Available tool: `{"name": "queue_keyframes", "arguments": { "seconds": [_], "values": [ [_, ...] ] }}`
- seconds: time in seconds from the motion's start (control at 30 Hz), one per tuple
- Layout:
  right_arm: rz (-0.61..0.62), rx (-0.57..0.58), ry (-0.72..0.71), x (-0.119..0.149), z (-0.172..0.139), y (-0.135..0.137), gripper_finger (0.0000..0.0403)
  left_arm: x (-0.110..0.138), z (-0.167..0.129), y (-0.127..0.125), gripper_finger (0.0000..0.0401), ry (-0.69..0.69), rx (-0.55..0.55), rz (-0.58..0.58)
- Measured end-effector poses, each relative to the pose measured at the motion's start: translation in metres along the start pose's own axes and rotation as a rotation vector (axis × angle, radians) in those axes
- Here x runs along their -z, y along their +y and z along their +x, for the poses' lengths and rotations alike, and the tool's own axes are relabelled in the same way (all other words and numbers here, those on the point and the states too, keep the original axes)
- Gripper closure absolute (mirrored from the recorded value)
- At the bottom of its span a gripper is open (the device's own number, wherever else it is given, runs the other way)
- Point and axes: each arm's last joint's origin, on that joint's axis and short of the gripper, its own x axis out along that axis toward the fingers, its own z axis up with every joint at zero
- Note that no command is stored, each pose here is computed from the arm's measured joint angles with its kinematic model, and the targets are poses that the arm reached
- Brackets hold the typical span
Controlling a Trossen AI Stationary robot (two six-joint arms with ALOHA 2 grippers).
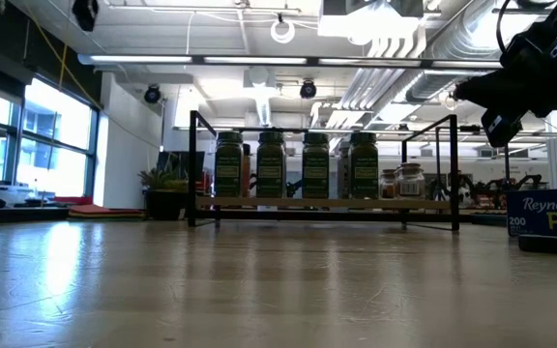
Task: Shelf spices
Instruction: Return to Home Position
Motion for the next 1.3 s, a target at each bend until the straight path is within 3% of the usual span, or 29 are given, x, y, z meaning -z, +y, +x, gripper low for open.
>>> {"name": "queue_keyframes", "arguments": {
  "seconds": [0.2,0.5,0.6,0.8,1.0,1.3],
  "values": [
    [0.0,0.0,0.0,0.0,0.0,0.0,0.0387,0.032,-0.011,0.008,0.04,-0.21,0.087,0.05],
    [0.0,0.001,0.0,0.0,0.0,0.0,0.0387,0.11,-0.005,0.023,0.04,-0.398,0.147,0.016],
    [0.0,0.001,0.0,0.0,0.0,0.0,0.0387,0.115,-0.005,0.025,0.04,-0.356,0.142,-0.012],
    [0.0,0.001,0.0,0.0,0.0,0.0,0.0387,0.134,0.0,0.028,0.04,-0.167,0.1,0.044],
    [0.0,0.0,0.0,0.0,0.0,0.0,0.0387,0.151,0.002,0.031,0.04,0.026,0.086,-0.074],
    [0.0,-0.002,0.0,0.0,0.0,0.0,0.0387,0.154,0.0,0.025,0.04,0.054,0.277,0.193]
  ]
}}
